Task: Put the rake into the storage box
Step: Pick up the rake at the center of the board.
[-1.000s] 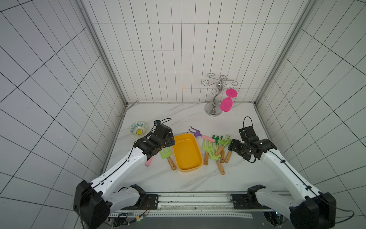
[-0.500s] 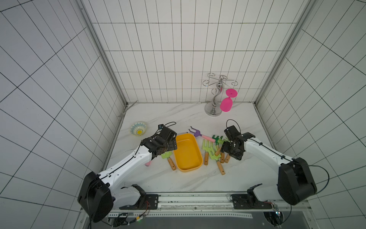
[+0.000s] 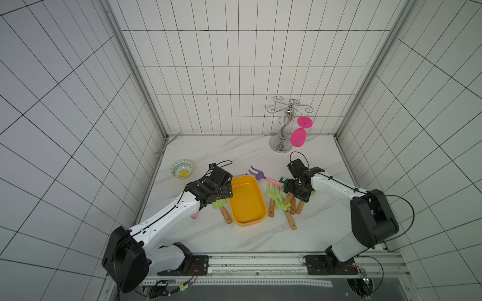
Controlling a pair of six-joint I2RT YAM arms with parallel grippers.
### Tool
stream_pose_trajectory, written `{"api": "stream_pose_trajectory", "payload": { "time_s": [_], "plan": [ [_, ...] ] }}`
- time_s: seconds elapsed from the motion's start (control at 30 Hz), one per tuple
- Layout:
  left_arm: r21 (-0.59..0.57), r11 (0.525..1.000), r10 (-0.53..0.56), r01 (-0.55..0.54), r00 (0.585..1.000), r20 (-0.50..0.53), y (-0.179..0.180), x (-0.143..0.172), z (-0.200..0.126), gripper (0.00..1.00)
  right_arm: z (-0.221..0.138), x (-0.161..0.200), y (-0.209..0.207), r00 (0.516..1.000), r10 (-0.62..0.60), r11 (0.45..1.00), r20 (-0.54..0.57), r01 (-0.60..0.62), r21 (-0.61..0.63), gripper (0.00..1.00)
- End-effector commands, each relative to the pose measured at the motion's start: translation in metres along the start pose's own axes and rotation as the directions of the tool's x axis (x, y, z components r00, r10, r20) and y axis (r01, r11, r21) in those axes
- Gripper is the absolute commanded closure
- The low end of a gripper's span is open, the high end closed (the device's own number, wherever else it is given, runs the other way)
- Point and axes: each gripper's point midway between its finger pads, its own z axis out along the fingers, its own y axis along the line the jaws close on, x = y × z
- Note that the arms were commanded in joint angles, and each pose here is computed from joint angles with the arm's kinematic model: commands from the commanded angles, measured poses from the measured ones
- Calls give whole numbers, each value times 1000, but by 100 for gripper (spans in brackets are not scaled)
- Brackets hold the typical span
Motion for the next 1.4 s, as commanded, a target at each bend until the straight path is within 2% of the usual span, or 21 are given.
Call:
{"api": "stream_pose_trajectory", "payload": {
  "time_s": [0.0, 0.13, 0.4, 0.53, 0.6, 0.67, 0.73, 0.83, 0.9, 0.97, 1.07, 1.23, 1.3, 1.37],
  "plan": [
    [-28, 999, 30, -30, 1000, 4, 4, -4, -1, 12, 0, -10, 15, 1000, -11, 1000, 19, 11, -11, 36],
    [-37, 999, 37, -37, 999, -2, 9, -1, 0, 12, 2, -8, 15, 1000, -10, 1000, 26, 10, -6, 51],
    [-23, 999, 41, -41, 999, 10, 8, -4, -1, 12, -1, 0, 16, 997, -34, 999, 67, 35, -20, 91],
    [-5, 999, 50, -50, 999, -5, 4, -4, -2, 12, -10, 1, 16, 996, -54, 998, 78, 57, -33, 94],
    [45, 997, 62, -62, 998, 1, -5, -6, -10, 12, -26, 1, 14, 990, -71, 996, 118, 77, -41, 94],
    [144, 987, 78, -78, 997, 11, -21, -10, -20, 12, -47, -1, 5, 981, -90, 995, 172, 97, -35, 93],
    [302, 945, 126, -125, 992, 15, -49, -8, -33, 12, -73, -4, 1, 964, -111, 989, 240, 130, -67, 93],
    [509, 851, 149, -126, 989, -5, -85, -2, -55, 13, -106, -6, 15, 929, -188, 951, 320, 253, -176, 93],
    [623, 774, 159, -116, 987, -14, -106, 2, -68, 13, -124, -4, 32, 907, -238, 907, 348, 335, -254, 93],
    [742, 665, 160, -89, 987, -25, -128, 5, -85, 14, -138, -2, 52, 885, -281, 853, 373, 408, -326, 93],
    [841, 536, 152, -70, 988, -15, -151, 5, -105, 14, -151, 0, 78, 847, -321, 773, 424, 493, -399, 93],
    [899, 424, 233, -105, 972, 4, -187, 20, -123, 16, -170, 15, 116, 775, -358, 653, 521, 607, -454, 91],
    [907, 404, 271, -116, 963, 2, -200, 34, -124, 16, -182, 27, 131, 759, -349, 583, 549, 635, -507, 91],
    [906, 403, 287, -129, 958, 9, -210, 44, -121, 17, -192, 33, 139, 761, -309, 543, 570, 634, -551, 91]
  ]
}}
